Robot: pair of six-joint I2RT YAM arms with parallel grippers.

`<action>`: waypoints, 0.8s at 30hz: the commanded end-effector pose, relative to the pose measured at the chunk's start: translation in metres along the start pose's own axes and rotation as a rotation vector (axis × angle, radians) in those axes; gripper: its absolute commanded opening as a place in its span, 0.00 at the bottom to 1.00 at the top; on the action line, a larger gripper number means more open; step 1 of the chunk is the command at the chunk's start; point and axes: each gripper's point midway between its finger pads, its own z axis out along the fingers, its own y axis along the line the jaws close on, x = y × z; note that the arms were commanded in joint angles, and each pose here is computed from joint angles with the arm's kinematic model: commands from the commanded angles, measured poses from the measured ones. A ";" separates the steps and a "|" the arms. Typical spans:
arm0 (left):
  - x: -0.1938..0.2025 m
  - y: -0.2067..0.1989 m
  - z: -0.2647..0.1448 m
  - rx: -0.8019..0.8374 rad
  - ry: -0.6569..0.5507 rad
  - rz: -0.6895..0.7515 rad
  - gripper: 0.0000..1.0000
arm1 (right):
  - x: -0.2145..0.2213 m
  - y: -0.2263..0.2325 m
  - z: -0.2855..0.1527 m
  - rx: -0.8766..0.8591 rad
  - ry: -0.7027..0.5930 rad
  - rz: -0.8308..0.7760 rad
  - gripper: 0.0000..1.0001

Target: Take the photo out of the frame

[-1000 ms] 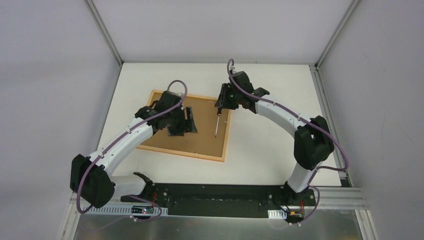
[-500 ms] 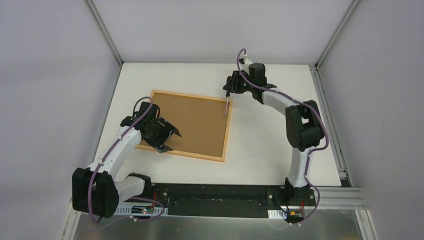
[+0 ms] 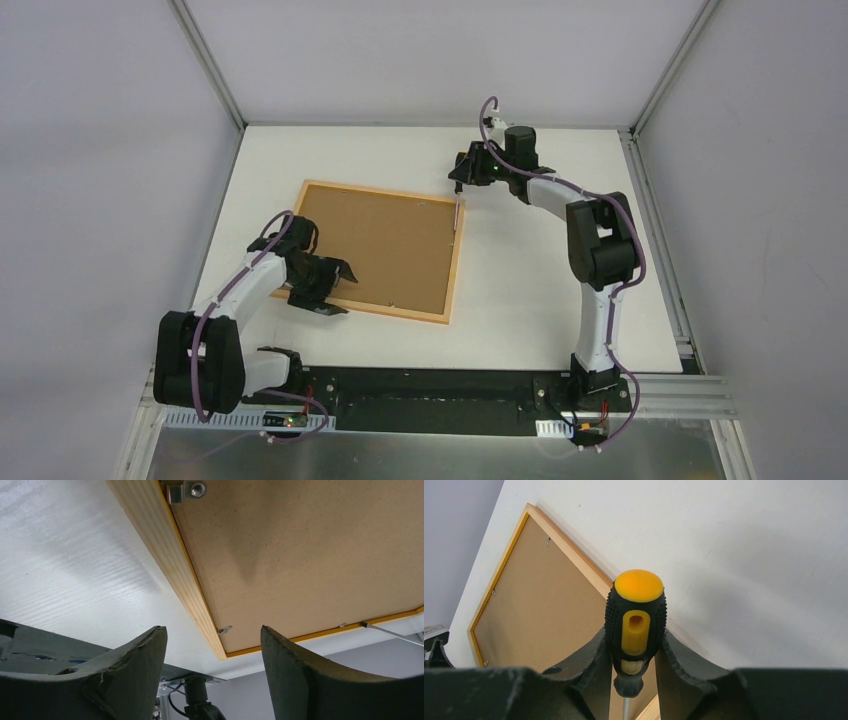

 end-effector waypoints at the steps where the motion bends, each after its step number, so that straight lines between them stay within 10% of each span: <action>1: -0.004 -0.002 0.008 -0.022 0.004 -0.062 0.65 | -0.033 0.021 -0.004 -0.085 -0.067 -0.075 0.00; 24: -0.016 0.042 0.038 -0.153 -0.048 -0.046 0.15 | 0.003 0.023 -0.001 -0.052 0.025 -0.076 0.00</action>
